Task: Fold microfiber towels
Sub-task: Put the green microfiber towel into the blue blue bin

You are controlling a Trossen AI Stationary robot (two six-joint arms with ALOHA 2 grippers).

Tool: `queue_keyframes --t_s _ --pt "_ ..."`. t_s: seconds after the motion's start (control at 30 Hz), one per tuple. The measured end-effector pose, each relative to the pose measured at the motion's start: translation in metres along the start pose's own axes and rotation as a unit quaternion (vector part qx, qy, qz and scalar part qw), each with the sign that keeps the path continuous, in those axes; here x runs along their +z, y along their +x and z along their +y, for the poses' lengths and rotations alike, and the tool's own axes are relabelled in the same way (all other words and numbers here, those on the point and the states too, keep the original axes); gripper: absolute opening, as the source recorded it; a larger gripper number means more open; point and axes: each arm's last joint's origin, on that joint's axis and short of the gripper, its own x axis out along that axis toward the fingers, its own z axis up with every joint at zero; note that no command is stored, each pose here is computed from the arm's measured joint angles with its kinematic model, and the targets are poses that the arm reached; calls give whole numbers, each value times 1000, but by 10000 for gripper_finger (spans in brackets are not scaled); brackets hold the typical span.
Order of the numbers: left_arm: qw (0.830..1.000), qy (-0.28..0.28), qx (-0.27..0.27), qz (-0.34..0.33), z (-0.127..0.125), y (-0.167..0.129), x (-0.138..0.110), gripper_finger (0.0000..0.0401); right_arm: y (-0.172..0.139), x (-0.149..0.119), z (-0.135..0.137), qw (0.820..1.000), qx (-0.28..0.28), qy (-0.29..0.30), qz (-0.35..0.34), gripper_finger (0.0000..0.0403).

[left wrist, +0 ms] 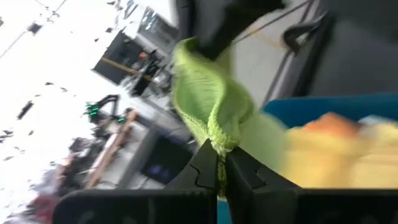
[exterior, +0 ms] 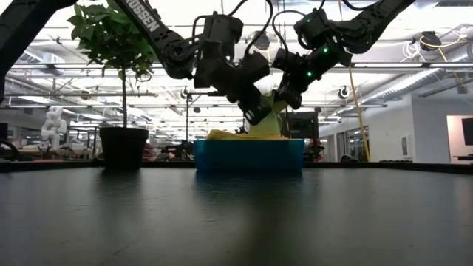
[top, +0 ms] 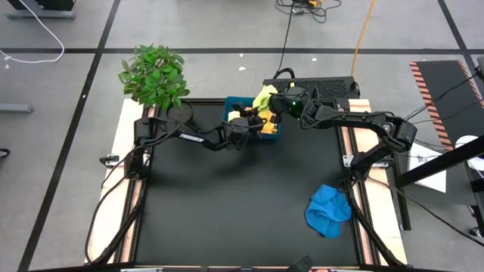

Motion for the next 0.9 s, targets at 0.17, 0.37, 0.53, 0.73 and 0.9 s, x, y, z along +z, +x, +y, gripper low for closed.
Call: queue_keyframes --t_s 0.17,0.37,0.53,0.73,0.9 --pt "999 26 26 33 31 5 -2 6 0 0 0 1000 1 -1 1 0" --pt "998 21 23 53 67 14 -12 5 0 2 -1 1000 -2 -15 -8 0" --pt "998 12 -1 58 81 20 -21 4 0 4 -2 1000 -9 -11 -17 0" --pt "997 25 -2 68 86 25 -28 3 0 3 -1 1000 0 -10 -23 0" --pt "997 34 9 65 93 26 -28 3 1 1 -5 1000 -4 -12 -21 0"
